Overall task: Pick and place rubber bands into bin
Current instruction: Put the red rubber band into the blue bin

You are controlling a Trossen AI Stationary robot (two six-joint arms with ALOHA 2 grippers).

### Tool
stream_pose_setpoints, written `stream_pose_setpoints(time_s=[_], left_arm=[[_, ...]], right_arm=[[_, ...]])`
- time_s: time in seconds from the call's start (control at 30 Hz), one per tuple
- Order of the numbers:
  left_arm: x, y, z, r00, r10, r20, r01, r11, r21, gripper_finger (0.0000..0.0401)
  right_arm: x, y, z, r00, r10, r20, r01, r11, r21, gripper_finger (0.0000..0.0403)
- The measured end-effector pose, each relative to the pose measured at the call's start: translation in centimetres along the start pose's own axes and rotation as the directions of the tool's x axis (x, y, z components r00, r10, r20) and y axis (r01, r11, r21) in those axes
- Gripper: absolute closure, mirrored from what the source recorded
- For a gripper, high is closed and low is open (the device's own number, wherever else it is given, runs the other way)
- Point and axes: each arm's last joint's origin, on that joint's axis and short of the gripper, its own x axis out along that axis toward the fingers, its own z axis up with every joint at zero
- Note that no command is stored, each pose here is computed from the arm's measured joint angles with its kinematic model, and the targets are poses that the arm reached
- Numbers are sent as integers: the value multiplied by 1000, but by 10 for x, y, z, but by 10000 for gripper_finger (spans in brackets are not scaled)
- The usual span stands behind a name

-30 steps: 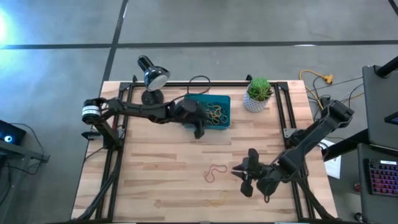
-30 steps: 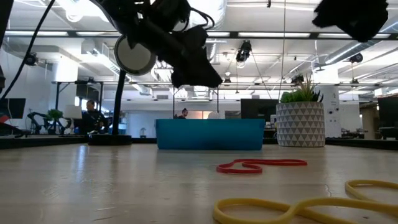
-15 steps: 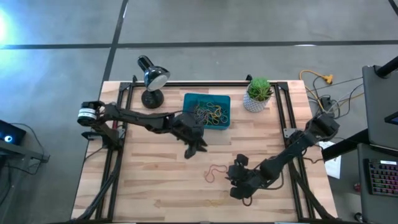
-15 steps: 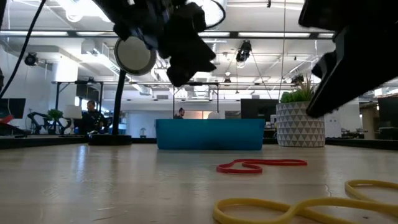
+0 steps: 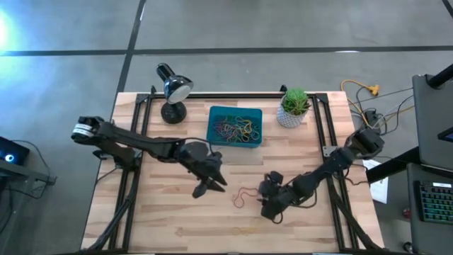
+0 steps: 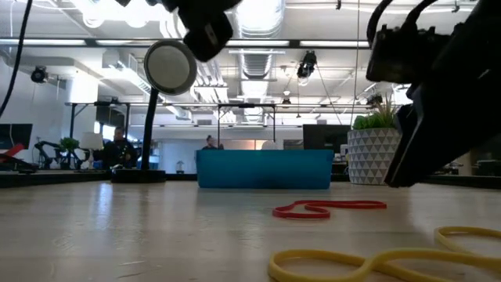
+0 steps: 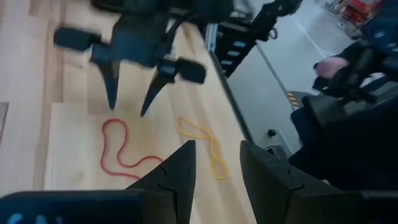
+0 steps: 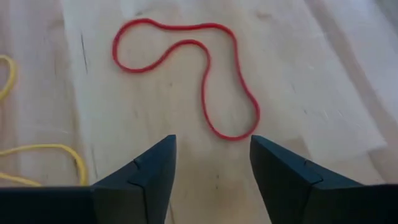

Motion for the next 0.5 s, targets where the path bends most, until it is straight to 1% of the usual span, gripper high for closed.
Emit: stream_pose_setpoints(time_s=[0.1,0.23,0.37,0.43,0.5], left_arm=[[-12,-9,4,1000,-16,23,16,1000,11,292],[-27,-16,3,1000,-18,23,19,999,-45,292],[-38,-21,-1,1000,-9,-22,7,995,-99,292],[-43,-25,-2,999,-13,-34,9,994,-110,292],[-45,-28,-3,999,-17,-45,12,992,-124,292]], right_arm=[[5,-6,-1,1000,26,-13,-26,1000,-6,209],[8,-12,-1,1000,21,-19,-20,1000,2,209],[12,-16,0,1000,13,-26,-14,1000,-16,208],[15,-17,-1,999,4,-34,-5,999,-35,209],[21,-15,-2,999,19,-38,-21,998,-52,209]])
